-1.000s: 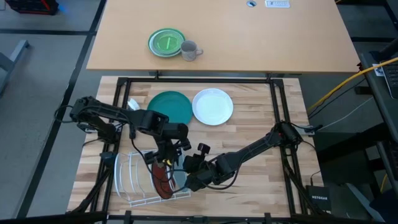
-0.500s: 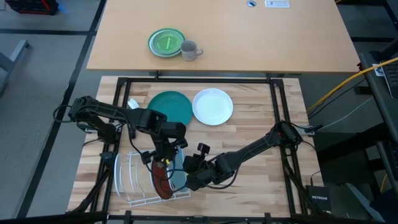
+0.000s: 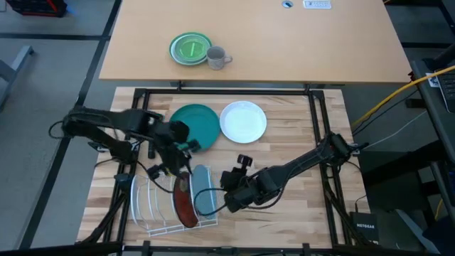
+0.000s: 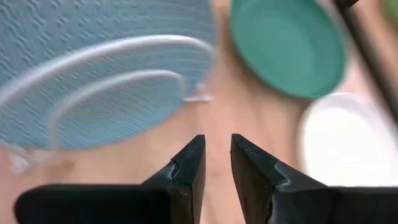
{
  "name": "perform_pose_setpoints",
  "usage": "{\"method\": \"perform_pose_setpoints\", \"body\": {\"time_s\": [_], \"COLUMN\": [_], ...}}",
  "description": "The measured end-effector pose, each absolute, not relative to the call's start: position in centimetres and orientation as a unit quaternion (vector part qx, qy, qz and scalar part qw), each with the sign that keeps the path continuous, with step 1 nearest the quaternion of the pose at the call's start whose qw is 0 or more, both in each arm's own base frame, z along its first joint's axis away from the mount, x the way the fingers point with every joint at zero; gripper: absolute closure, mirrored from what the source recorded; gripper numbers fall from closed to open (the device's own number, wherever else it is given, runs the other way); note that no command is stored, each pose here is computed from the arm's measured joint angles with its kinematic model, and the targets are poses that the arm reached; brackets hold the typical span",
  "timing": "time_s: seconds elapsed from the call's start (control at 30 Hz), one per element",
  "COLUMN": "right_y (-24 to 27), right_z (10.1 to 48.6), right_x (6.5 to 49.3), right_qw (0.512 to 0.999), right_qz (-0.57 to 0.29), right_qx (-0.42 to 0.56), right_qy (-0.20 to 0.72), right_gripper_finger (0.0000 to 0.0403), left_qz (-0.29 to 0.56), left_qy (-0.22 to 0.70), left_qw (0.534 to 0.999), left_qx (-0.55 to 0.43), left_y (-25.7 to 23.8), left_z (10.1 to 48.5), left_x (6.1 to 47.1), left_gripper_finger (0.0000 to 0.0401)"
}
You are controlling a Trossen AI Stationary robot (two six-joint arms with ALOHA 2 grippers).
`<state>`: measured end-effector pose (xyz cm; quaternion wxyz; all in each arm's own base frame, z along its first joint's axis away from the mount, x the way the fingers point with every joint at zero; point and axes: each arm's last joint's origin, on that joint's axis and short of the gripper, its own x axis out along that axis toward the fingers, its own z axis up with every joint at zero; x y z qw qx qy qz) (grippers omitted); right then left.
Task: Sort dishes
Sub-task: Put the white plate into the dish rack
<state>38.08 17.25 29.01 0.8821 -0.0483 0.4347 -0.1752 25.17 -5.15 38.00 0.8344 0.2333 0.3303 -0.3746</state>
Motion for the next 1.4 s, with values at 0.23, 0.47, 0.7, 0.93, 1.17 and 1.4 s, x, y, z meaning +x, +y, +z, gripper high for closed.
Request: {"method": "perform_pose_setpoints", "body": {"time_s": [0.23,0.47,0.7,0.93,1.17,1.4], "right_y": [15.4,11.1,4.3,-0.6,-3.6,-4.0], "right_z": [32.3,31.8,28.8,24.2,20.4,17.7], "right_x": [35.6,35.7,36.6,37.5,36.8,36.3], "right_qw": [0.864,0.804,0.745,0.748,0.752,0.765], "right_qz": [-0.184,-0.181,-0.131,-0.014,-0.012,-0.001], "right_qx": [-0.174,-0.22,-0.19,-0.166,-0.128,-0.108], "right_qy": [0.435,0.522,0.626,0.642,0.646,0.635], "right_gripper_finger": [0.0322,0.0322,0.0322,0.0322,0.0322,0.0322], "left_qz": [-0.331,-0.313,-0.318,-0.3,-0.3,-0.304], "left_qy": [0.361,0.381,0.387,0.392,0.391,0.388], "left_qw": [0.856,0.863,0.857,0.86,0.86,0.859], "left_qx": [0.162,0.107,0.118,0.13,0.132,0.14], "left_y": [-4.2,-4.1,-4.1,-4.0,-4.0,-4.0], "left_z": [40.3,41.0,40.8,40.7,40.7,40.7], "left_x": [20.1,17.8,17.8,17.8,17.9,17.9], "left_gripper_finger": [0.0276,0.0276,0.0276,0.0276,0.0276,0.0276]}}
